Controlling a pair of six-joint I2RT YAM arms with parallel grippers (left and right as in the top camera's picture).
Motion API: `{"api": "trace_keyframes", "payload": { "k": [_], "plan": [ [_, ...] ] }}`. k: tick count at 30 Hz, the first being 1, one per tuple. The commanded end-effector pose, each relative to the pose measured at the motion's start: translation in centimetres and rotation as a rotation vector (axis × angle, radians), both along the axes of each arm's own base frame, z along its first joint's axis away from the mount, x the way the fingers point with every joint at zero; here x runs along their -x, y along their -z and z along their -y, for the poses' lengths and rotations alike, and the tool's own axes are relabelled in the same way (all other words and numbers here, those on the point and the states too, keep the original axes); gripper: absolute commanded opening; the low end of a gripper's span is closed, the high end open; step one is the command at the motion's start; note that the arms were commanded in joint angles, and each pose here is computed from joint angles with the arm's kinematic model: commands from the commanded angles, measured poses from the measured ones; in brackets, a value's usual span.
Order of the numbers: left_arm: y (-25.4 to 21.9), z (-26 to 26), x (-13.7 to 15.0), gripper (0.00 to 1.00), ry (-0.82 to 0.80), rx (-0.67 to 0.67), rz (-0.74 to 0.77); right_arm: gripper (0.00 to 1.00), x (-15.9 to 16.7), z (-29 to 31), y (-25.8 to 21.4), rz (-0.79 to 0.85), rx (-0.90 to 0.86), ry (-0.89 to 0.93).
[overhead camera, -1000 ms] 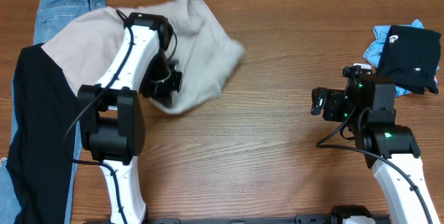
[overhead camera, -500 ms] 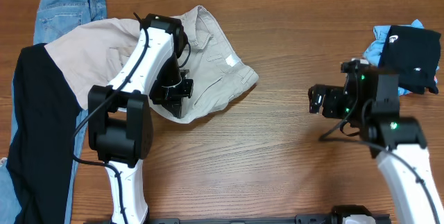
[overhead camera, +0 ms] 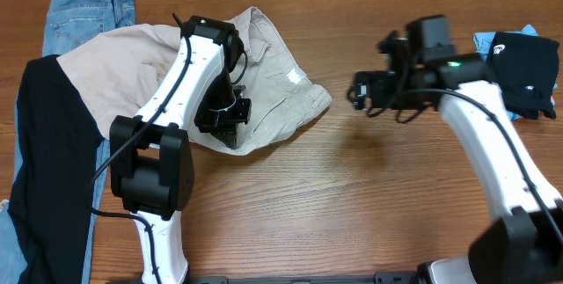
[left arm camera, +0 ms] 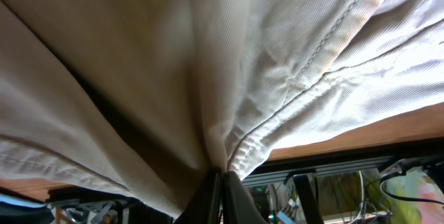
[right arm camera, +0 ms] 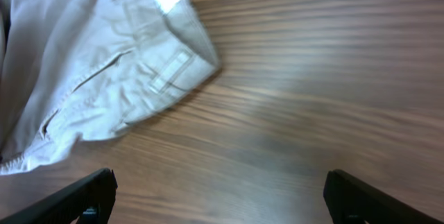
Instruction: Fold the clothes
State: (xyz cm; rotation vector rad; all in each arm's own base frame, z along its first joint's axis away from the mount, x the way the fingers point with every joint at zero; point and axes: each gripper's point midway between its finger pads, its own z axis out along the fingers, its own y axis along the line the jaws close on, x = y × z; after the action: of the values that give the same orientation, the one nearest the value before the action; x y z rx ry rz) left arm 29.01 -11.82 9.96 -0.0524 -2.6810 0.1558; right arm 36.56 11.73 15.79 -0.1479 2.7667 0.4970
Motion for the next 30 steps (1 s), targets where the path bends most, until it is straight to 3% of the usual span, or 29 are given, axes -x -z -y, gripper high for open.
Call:
{"api": "trace_keyframes", "payload": {
  "k": [1,10,16,28,30],
  "plan": [
    [-0.9,0.3,0.4,0.04,-0.027,0.001,0.009,1.00,-1.6,-2.1,0.6,0.021,-0.027,-0.029],
    [-0.8,0.4,0.2,0.05,-0.026,0.004,0.019,1.00,-3.1,-7.5,4.2,-0.024,-0.114,-0.046],
    [-0.7,0.5,0.1,0.06,-0.021,0.006,0.024,1.00,-4.5,-8.1,5.7,0.025,-0.056,-0.041],
    [-0.7,0.7,0.0,0.06,-0.018,0.008,0.029,1.00,-4.5,-7.7,10.2,-0.088,-0.019,0.058],
    [-0.6,0.7,0.0,0.06,-0.018,0.008,0.030,0.95,-4.7,-7.6,10.1,-0.090,-0.023,0.092]
  ]
}}
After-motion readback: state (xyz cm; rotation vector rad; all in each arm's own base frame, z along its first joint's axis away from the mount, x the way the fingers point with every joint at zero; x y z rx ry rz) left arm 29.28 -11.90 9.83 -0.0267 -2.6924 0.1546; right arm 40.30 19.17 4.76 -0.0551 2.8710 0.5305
